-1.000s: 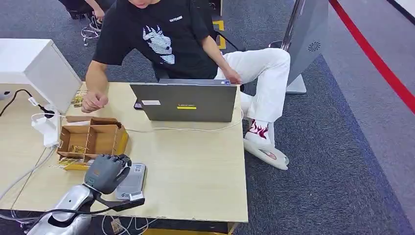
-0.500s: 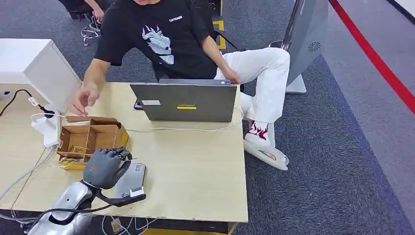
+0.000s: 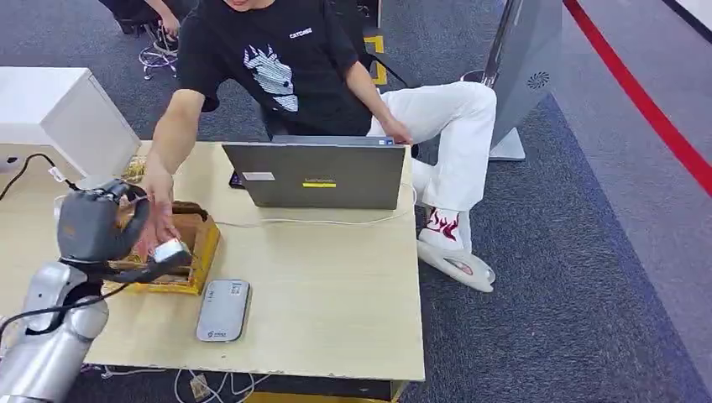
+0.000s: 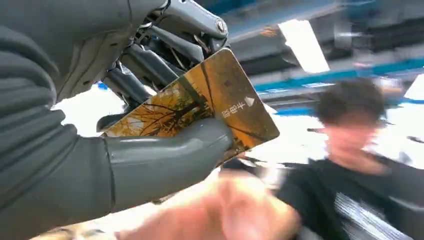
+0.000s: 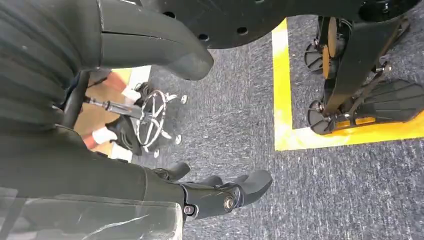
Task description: Pass the card to the sensor for recognition and then transmit it.
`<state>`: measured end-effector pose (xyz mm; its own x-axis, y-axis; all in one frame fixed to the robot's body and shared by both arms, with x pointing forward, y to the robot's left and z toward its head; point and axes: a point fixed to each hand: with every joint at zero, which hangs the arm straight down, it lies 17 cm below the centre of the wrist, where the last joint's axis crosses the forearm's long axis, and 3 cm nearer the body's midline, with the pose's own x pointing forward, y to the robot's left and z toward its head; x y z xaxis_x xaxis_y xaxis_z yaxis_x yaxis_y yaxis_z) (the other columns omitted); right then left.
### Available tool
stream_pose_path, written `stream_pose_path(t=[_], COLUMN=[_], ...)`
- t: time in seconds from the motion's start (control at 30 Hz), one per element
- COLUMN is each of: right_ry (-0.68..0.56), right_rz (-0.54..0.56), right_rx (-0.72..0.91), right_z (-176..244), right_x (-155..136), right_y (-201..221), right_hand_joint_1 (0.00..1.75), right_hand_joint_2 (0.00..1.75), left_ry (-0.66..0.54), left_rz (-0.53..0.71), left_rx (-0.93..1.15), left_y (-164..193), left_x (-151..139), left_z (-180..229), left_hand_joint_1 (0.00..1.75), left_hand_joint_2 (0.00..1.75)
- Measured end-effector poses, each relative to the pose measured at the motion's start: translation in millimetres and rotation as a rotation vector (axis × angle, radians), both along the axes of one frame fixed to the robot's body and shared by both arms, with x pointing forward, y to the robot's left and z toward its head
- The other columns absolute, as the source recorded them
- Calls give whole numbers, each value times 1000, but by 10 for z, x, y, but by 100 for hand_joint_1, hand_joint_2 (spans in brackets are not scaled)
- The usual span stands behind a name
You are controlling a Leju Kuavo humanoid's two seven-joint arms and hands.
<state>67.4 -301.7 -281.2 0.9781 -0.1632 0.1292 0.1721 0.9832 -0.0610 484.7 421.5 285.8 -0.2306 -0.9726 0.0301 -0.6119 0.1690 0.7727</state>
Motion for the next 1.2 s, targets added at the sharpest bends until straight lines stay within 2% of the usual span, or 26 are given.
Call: stream_pose_path(t=[0.3,0.33,0.37,1.03,1.2], right_ry=[-3,-4,-3,-3,-1], right_rz=[9,9,9,-6,-15], right_rx=[-1,-1,-3,-7,-13], right_z=[4,4,4,4,2], right_x=[35,36,35,36,32], right_y=[0,-1,-4,-22,-30], right_hand_joint_1=[0,0,0,0,0], right_hand_joint_2=[175,175,175,175,175], left_ry=[8,8,8,26,54], left_rz=[61,64,69,97,52], left_rx=[-9,-15,-20,-60,-66], left_y=[261,269,287,350,190], left_x=[-9,-13,-19,-151,-215], left_z=[-142,-155,-165,-428,-566], left_hand_joint_1=[175,33,0,0,0], left_hand_joint_2=[175,175,175,175,175])
